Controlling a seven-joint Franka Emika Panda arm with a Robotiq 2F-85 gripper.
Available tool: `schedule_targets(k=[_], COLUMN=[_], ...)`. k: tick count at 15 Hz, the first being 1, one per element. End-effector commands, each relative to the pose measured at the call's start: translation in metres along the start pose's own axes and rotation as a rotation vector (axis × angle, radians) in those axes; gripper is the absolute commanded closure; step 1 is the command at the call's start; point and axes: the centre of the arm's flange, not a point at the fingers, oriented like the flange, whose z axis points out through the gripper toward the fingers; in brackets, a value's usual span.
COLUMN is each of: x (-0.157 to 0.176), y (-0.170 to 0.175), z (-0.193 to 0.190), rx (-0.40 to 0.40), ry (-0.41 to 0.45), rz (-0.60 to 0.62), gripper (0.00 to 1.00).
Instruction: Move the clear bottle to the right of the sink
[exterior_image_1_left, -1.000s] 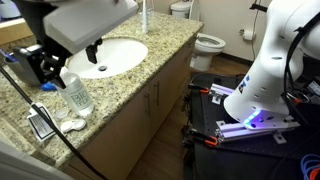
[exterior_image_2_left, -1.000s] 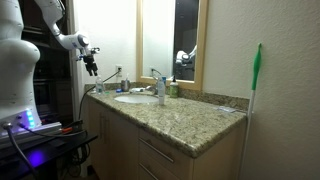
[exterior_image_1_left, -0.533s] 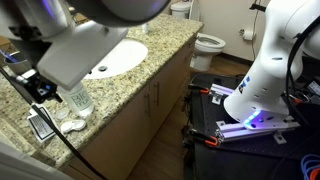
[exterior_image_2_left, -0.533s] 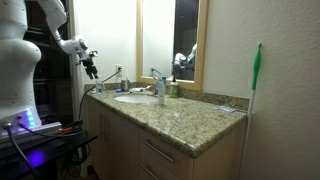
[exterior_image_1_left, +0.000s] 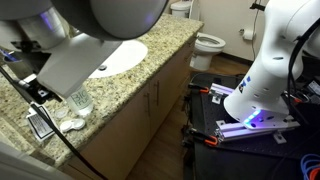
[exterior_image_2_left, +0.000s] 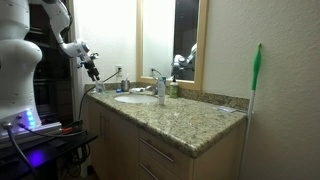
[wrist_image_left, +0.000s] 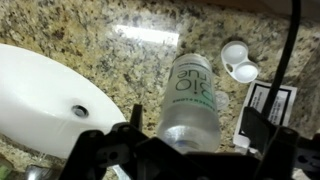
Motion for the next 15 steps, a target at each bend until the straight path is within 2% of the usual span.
schedule_targets(k=[1,8,9,10,11,12,13,15], x=[0.003,0.008,0.009,0.007,0.009,0.011,0.012,0.012], y=[0.004,0.01,0.013,0.024,0.028,0.031,0.033,0.034], z=[0.002,0.006,0.007,0.012,0.013,0.015,0.016,0.017], rx=[-0.008,-0.014,-0.015,-0.022,-0.022,-0.023,-0.023,-0.016], ry=[0.005,0.018,0.025,0.032,0.027,0.025,0.022,0.016], rz=[0.011,0.025,0.028,0.036,0.034,0.038,0.044,0.046], gripper=[0.0,0.0,0.12,0.04,0.09,0.33,0.34,0.45])
